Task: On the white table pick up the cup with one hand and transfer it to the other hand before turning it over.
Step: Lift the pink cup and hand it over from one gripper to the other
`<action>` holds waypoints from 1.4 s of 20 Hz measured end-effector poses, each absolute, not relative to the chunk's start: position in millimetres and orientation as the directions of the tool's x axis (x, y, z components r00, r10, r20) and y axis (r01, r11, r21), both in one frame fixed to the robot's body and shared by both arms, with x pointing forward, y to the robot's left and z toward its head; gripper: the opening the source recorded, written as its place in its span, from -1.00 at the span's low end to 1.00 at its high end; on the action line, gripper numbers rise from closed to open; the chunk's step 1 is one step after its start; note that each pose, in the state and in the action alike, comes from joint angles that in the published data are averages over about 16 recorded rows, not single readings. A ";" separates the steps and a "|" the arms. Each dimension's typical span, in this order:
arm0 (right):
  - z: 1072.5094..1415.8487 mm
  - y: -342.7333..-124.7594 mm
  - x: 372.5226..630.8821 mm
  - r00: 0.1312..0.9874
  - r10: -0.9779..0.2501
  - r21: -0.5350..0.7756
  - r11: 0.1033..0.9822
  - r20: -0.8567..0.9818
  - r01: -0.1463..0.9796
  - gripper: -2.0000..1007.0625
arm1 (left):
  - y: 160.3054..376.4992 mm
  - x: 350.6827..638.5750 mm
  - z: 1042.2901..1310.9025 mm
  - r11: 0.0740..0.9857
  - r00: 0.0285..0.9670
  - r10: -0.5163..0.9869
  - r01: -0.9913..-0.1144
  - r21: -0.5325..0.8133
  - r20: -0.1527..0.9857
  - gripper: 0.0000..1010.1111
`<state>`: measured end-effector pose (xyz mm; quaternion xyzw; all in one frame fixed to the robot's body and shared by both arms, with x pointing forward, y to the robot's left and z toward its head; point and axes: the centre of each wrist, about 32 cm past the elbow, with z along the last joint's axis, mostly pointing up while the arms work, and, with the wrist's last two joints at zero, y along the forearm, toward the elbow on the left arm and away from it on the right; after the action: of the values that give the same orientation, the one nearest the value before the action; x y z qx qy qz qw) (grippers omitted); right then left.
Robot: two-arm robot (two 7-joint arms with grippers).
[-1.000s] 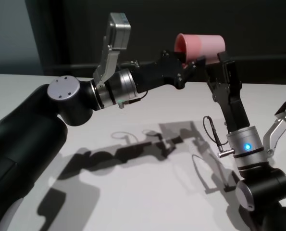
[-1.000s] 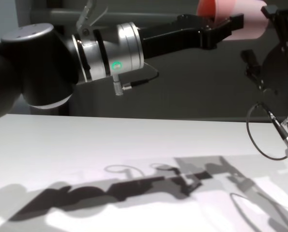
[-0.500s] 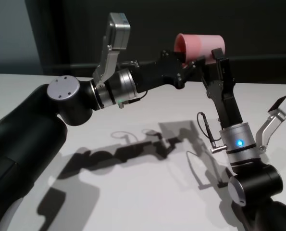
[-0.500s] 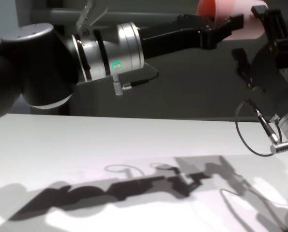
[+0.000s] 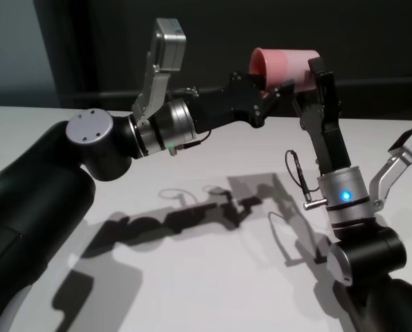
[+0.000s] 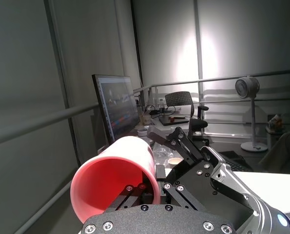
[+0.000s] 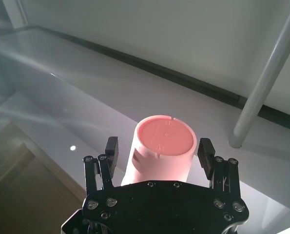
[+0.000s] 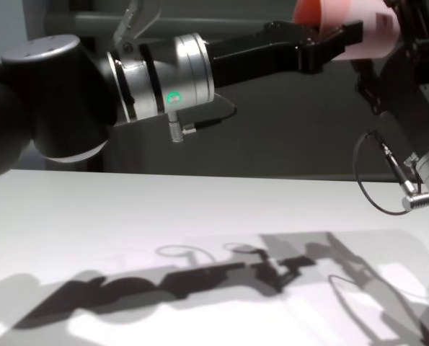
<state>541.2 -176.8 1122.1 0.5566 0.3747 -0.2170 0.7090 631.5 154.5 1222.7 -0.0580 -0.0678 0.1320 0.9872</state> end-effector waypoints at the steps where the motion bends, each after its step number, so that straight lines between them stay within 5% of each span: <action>1: 1122.5 -176.7 542.2 0.627 0.111 0.629 0.285 -0.771 0.724 0.99 | 154.5 631.5 1222.7 0.958 0.956 0.268 -0.253 -0.132 0.118 -0.91; 28: 1127.3 -171.9 555.4 0.636 0.121 0.641 0.283 -0.762 0.714 0.85 | 154.5 631.5 1222.7 0.958 0.956 0.268 -0.253 -0.132 0.119 -0.91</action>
<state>555.4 -171.9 1127.3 0.5611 0.3719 -0.2090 0.7093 631.5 154.5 1222.7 -0.0580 -0.0678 0.1320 0.9872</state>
